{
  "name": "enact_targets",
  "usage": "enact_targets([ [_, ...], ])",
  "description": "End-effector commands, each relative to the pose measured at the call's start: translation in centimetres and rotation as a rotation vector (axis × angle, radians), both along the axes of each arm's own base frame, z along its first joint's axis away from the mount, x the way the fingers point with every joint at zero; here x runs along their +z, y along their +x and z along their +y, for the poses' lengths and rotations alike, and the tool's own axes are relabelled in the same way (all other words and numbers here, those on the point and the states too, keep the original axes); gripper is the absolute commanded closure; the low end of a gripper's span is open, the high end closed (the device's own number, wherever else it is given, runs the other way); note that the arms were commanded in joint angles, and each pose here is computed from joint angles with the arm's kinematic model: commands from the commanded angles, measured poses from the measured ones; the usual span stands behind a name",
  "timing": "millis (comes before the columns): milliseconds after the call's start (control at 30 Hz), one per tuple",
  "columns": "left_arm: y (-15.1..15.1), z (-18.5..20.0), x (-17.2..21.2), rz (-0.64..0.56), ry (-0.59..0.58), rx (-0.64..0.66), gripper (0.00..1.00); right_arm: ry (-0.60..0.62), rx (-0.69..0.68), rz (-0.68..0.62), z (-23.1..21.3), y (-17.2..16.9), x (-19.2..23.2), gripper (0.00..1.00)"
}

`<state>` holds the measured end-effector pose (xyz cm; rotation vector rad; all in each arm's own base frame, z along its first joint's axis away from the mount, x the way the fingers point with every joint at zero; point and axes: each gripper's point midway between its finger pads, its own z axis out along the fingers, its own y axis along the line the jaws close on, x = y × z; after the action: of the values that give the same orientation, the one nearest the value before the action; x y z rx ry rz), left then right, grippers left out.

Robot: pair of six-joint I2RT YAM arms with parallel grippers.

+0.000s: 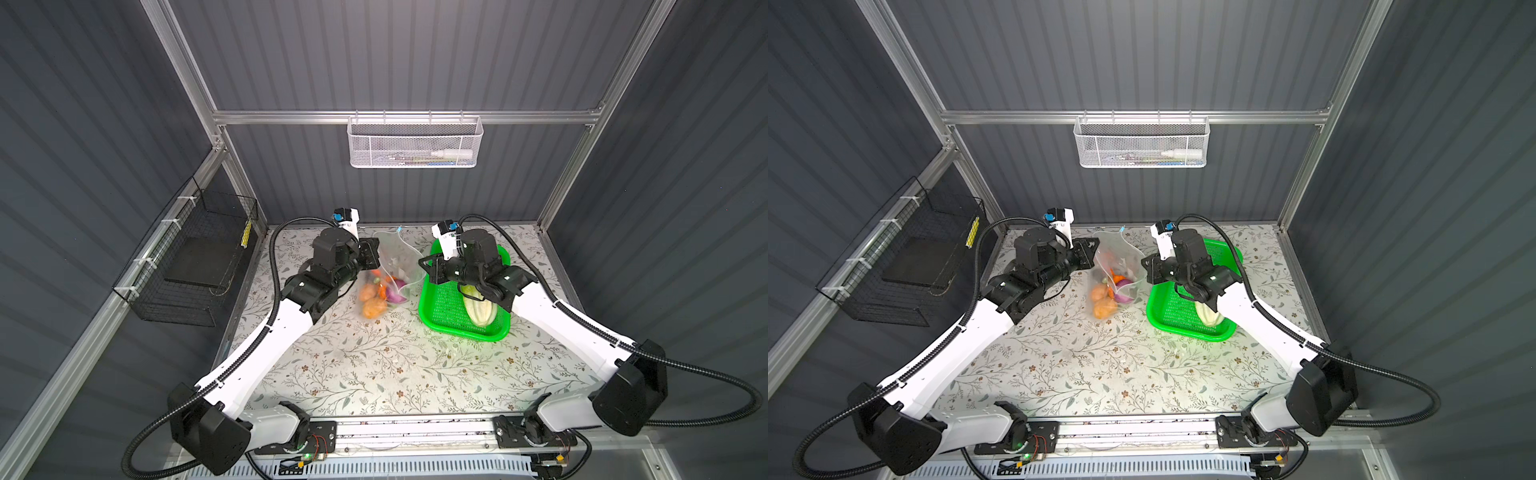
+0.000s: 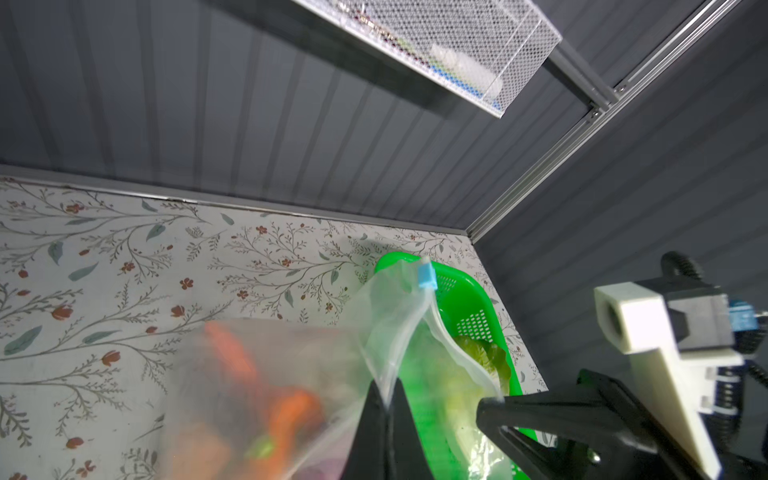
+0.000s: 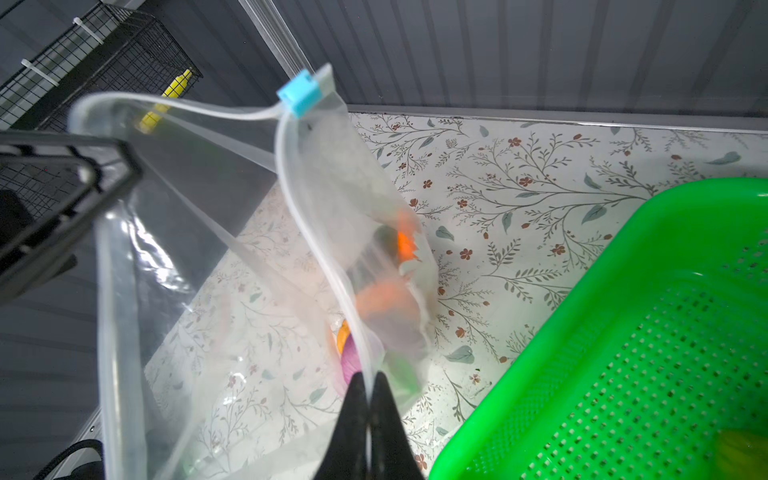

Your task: Place the food in the zip-top bag and seal the zipper

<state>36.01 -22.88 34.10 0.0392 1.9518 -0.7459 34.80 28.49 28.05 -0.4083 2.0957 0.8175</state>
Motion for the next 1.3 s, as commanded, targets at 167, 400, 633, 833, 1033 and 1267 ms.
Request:
enact_targets([
  [167, 0.4, -1.7, -0.5, 0.017, -0.049, -0.059, 1.0, 0.013, -0.032, -0.032, -0.7, 0.1, 1.7, 0.46],
  [400, 0.5, -2.1, -0.2, 0.002, -0.062, -0.074, 1.0, -0.055, -0.294, -0.033, -6.8, 1.5, 2.1, 0.01],
  [633, 0.4, -2.2, -0.6, 0.008, -0.058, -0.079, 1.0, -0.287, -0.388, -0.039, -14.1, 0.6, 1.1, 0.01],
  [833, 0.5, -2.2, -1.1, 0.017, -0.064, -0.077, 1.0, -0.413, -0.516, 0.275, -20.2, -0.8, -6.0, 0.01],
  [1033, 0.5, -2.2, -1.6, 0.023, -0.052, -0.077, 1.0, -0.393, -0.58, 0.458, -22.3, -1.9, -11.7, 0.01],
  [1267, 0.5, -2.0, -1.9, 0.025, -0.037, -0.072, 1.0, -0.383, -0.58, 0.516, -21.9, -0.9, -14.2, 0.01],
])
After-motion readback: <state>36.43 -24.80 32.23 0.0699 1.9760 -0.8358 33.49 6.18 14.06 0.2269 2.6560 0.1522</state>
